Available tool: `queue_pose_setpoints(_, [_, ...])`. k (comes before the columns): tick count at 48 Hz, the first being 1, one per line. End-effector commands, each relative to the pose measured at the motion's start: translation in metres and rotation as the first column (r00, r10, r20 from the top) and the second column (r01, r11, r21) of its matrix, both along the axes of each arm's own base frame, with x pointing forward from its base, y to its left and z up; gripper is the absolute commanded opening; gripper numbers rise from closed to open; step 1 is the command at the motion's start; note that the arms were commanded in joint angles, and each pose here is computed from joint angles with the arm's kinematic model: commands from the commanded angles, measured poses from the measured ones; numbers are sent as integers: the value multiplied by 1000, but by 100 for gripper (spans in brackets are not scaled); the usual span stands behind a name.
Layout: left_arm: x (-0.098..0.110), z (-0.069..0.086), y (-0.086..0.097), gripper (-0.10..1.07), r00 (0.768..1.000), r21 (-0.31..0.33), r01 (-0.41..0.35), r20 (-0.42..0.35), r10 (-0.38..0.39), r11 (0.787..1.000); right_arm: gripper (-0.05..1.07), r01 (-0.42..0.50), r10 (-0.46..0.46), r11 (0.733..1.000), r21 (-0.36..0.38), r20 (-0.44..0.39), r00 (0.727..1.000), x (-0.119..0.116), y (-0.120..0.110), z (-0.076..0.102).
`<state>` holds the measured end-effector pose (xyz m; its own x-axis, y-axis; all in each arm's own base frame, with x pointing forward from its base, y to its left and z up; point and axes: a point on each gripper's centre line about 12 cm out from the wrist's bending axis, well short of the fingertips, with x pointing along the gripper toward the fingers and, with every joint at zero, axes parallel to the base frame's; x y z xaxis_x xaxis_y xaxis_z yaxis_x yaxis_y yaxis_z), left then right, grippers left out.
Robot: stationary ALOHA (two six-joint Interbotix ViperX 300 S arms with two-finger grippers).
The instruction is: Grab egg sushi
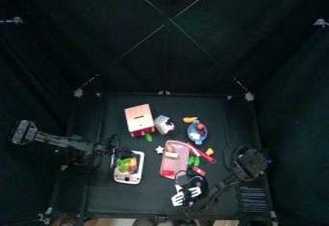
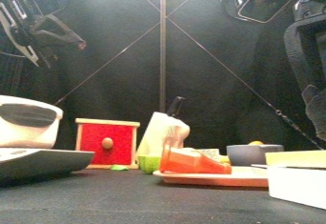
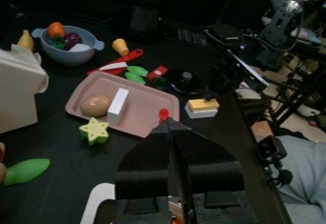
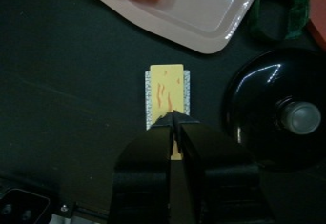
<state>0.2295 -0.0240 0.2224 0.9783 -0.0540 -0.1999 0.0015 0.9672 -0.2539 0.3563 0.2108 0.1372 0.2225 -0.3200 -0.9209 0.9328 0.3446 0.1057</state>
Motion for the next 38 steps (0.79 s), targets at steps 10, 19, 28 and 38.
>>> queue_pose_setpoints(10, [4,9,-1,35,1000,1,1,29,-1,1000,48,-5,3,999,34,53,999,2,1,25])
queue_pose_setpoints(19, [4,9,-1,35,1000,2,3,29,-3,1000,47,-11,8,999,54,49,999,5,4,12])
queue_pose_setpoints(28, [4,9,-1,35,1000,4,2,31,-2,1000,47,1,-4,996,89,36,999,10,4,-5])
queue_pose_setpoints(38, [3,10,-1,35,999,5,4,32,-4,1000,47,-13,7,996,89,71,997,13,3,9])
